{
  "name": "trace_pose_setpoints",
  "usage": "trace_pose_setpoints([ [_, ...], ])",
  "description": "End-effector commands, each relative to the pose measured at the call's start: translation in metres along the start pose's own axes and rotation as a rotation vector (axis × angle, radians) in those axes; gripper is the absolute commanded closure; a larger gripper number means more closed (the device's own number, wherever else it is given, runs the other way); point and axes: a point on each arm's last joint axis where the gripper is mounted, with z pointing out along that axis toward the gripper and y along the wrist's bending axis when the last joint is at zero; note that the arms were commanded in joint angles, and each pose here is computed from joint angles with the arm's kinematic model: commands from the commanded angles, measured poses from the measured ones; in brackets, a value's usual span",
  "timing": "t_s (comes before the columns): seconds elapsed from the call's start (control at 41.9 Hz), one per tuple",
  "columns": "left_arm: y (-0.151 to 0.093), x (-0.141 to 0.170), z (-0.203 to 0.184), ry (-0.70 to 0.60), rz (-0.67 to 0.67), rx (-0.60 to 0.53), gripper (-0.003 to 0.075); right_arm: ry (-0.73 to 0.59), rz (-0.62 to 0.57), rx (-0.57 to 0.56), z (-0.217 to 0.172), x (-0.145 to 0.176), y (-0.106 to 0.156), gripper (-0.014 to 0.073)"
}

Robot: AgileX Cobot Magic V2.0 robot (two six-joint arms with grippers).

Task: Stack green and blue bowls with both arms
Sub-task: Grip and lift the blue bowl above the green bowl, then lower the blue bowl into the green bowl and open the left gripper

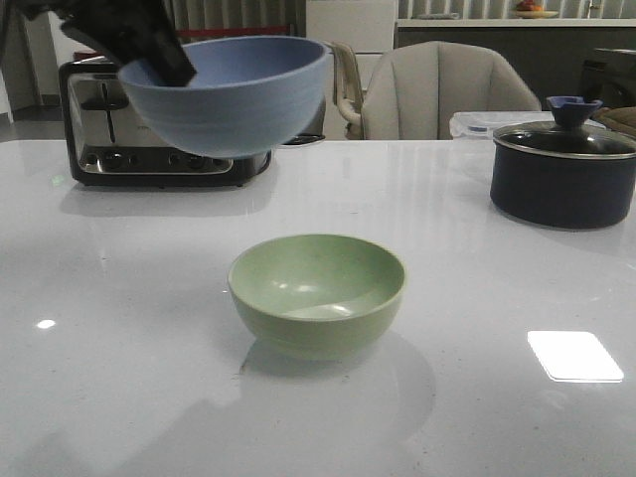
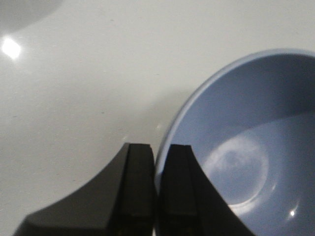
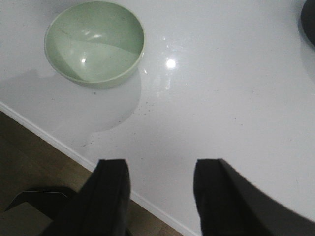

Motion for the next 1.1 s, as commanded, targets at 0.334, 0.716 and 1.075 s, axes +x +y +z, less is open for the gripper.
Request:
trace_pose_setpoints([
  [0.334,-0.037,-0.011,0.052,-0.023,0.062,0.065,0.0619,-0.092,-0.014,0.012,-0.007,-0.012,-0.001,0.0163],
  [0.716,-0.025,-0.007,0.092,0.024,0.038,0.048,0.0595,-0.092,-0.014,0.012,-0.007,-0.012,-0.001,0.0163],
  [1.075,-0.029,-0.010,0.077,-0.001,0.052,0.046,0.0209,-0.092,-0.014,0.012,-0.007,-0.012,-0.001,0.0163],
])
